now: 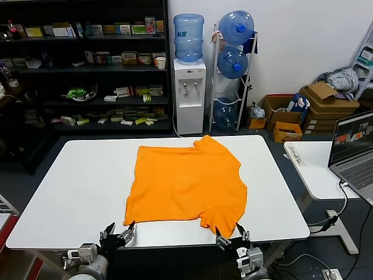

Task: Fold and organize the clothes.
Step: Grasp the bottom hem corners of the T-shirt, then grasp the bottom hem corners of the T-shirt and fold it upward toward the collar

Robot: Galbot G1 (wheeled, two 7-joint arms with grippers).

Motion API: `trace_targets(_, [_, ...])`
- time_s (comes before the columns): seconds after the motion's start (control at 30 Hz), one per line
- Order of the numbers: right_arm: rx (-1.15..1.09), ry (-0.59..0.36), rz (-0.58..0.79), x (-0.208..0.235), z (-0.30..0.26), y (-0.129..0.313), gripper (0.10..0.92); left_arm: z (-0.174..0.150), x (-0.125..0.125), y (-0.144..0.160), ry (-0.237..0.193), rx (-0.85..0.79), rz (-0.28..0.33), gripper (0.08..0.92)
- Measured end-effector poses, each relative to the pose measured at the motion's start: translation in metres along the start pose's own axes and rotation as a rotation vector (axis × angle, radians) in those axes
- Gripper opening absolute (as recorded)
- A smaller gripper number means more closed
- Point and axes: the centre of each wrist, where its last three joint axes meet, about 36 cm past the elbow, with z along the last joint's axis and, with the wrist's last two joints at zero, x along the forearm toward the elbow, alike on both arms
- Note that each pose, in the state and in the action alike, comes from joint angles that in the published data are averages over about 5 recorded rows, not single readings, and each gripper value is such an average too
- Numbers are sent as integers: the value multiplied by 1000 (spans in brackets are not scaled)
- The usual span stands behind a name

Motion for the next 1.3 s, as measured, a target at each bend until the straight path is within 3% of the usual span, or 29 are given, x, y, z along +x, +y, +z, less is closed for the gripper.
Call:
trace_targets(0.63, [7, 11, 34, 0, 4, -2, 158, 6, -12, -6, 17, -9, 5, 169])
trace_targets(0.8, [4, 12, 35, 3, 5, -4, 124, 5, -13, -5, 12, -9, 3, 92])
trace_targets(1.07, [0, 5, 35, 25, 3, -11, 124, 0, -4, -2, 3, -7, -4, 92])
trace_targets(1.3, [8, 4, 30, 65, 0, -19, 124, -8, 21, -2, 12, 7, -13, 92])
